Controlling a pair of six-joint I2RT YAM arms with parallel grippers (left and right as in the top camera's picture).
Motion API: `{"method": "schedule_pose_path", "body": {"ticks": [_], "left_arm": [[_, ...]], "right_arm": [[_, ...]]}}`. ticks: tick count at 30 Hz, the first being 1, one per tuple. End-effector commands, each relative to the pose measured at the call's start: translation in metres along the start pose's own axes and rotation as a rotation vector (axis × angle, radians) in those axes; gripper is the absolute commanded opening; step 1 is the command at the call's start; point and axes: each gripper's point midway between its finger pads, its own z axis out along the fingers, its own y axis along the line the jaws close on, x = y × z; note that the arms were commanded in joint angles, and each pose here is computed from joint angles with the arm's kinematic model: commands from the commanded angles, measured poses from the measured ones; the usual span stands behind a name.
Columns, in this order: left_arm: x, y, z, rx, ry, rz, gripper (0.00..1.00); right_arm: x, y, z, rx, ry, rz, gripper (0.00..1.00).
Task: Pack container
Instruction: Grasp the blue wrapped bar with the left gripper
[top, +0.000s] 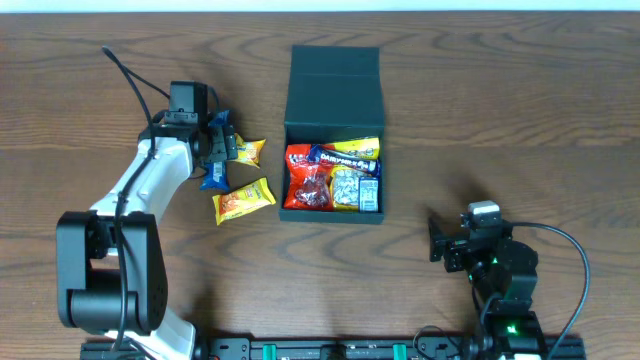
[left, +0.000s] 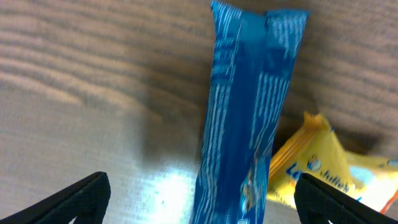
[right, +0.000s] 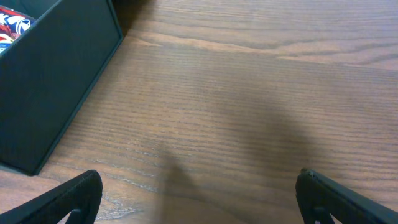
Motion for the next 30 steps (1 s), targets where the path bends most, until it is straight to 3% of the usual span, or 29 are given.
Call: {"method": "schedule_pose_path", "body": {"ticks": [1, 4, 10, 19, 30], "left_arm": [[-0.006, 0.003, 0.009, -0.021, -0.012, 0.014, 0.96], [-0.005, 0.002, 0.014, -0.021, -0.01, 0.015, 1.0], [-0.007, 0.003, 0.02, -0.028, -0.015, 0.029, 0.69], [-0.011, 0.002, 0.02, -0.024, -0.032, 0.03, 0.5], [-0.017, -0.002, 0.022, -0.007, -0.057, 0.027, 0.62]], "right_arm": [[0.001, -0.002, 0.0, 0.009, -0.001, 0.008, 0.99], [0.001, -0.002, 0.0, 0.008, -0.001, 0.008, 0.99], [0.001, -0.002, 0.0, 0.008, -0.001, 0.008, 0.99], [0.001, -0.002, 0.0, 0.008, -0.001, 0.008, 0.99], [0.001, -0.002, 0.0, 0.008, -0.001, 0.008, 0.99]]}}
